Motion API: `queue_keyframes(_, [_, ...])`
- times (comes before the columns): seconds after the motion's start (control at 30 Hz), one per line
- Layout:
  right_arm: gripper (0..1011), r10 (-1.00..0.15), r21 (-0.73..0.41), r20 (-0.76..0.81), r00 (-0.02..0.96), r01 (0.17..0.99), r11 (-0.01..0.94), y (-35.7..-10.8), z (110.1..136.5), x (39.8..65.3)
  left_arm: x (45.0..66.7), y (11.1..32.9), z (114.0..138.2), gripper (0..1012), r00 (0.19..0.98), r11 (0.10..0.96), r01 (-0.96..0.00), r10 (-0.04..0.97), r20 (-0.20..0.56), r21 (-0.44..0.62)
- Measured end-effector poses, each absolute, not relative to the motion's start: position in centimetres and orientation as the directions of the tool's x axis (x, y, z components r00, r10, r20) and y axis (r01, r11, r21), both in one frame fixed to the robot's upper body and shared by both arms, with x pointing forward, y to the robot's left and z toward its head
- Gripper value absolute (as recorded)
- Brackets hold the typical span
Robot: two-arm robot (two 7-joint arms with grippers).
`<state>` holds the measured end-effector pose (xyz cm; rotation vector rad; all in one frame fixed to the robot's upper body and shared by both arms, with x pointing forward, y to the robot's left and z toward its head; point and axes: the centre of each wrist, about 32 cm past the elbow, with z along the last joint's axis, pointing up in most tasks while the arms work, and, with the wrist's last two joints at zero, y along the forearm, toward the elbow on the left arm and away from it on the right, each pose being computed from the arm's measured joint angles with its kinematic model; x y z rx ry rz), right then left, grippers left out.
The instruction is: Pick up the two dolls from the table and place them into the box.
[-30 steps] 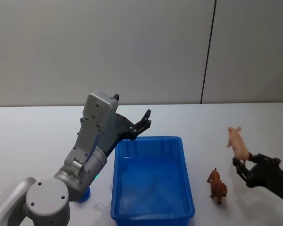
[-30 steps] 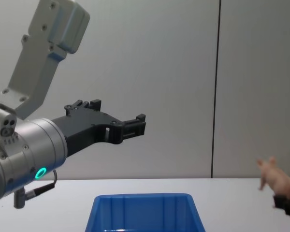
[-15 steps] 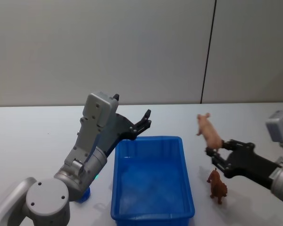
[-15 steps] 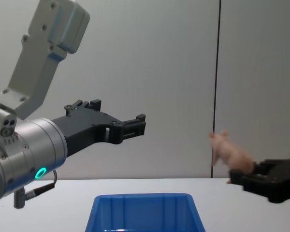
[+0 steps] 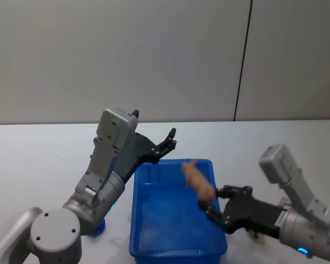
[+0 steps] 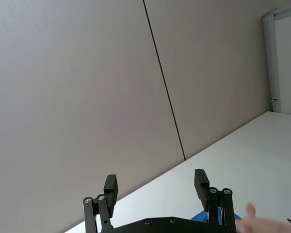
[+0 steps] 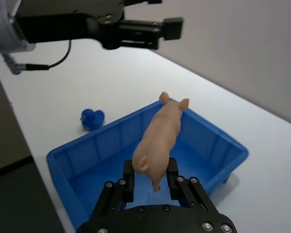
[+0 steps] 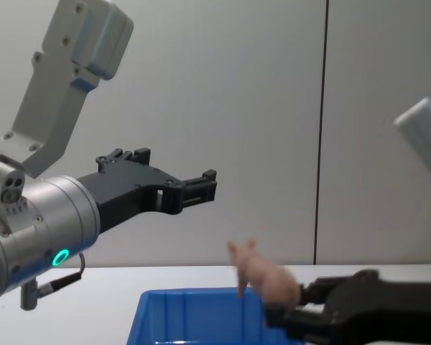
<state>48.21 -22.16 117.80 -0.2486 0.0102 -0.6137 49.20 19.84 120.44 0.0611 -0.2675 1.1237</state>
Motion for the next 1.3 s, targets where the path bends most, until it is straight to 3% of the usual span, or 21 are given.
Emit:
queue_keyframes(0.37, [662, -0.532, -0.278, 0.046, 0.845, 0.523, 0.806, -20.6, 116.9, 47.9, 49.2, 19.8, 120.4, 1001, 0.404, 0.434, -0.897, 0.882, 0.242, -0.086])
queue_keyframes(0.67, [949, -0.563, -0.273, 0.051, 0.825, 0.554, 0.786, -20.7, 116.9, 47.9, 49.2, 19.8, 120.4, 1001, 0.404, 0.434, -0.897, 0.882, 0.242, -0.086])
queue_keyframes(0.8, [1001, -0.593, -0.262, 0.051, 0.803, 0.584, 0.768, -21.3, 117.0, 47.8, 49.2, 19.8, 120.4, 1001, 0.404, 0.434, -0.897, 0.882, 0.242, -0.086])
queue_keyframes(1.3, [1001, -0.708, -0.276, 0.027, 0.706, 0.686, 0.673, -24.4, 116.8, 46.5, 49.2, 19.8, 120.4, 1001, 0.404, 0.434, -0.897, 0.882, 0.242, -0.086])
